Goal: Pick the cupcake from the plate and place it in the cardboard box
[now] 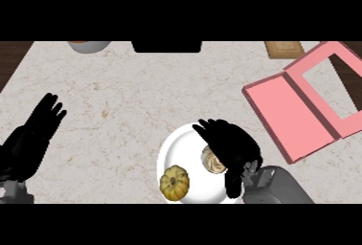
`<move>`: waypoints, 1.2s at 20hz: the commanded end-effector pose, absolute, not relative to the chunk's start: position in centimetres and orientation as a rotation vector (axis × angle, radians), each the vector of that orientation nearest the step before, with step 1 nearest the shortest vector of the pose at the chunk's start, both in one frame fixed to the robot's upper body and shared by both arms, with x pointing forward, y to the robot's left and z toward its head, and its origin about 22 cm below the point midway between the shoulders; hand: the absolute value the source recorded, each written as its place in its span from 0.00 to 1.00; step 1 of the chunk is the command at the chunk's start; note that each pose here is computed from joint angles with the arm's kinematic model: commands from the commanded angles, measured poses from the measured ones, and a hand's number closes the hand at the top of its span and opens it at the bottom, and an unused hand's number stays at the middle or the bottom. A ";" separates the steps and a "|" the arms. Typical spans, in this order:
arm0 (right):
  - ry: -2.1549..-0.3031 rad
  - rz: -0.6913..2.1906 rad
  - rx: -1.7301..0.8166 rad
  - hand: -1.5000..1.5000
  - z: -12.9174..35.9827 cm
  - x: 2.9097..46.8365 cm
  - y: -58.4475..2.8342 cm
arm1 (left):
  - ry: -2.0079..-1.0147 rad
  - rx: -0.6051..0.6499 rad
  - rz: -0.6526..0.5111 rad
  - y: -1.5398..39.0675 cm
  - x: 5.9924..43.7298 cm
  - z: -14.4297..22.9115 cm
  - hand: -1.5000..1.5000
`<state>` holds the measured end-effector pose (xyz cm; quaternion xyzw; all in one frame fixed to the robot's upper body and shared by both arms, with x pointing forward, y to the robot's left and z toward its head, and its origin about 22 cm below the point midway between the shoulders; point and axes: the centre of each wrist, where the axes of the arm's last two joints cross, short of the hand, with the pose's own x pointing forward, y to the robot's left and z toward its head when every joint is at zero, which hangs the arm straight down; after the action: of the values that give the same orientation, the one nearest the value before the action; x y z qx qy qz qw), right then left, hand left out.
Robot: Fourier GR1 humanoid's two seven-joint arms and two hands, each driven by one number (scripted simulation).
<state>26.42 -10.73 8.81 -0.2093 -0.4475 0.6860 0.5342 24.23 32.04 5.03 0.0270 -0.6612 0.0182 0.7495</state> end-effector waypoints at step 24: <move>-0.958 1.685 -0.511 0.00 2.9 28.2 -8.8 | -1.452 0.074 0.036 32.5 22.8 5.2 0.50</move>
<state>27.48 -9.89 2.84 -0.2129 -0.4043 0.7089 0.5373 24.19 32.36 5.32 0.0263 -0.6614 0.0198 0.7494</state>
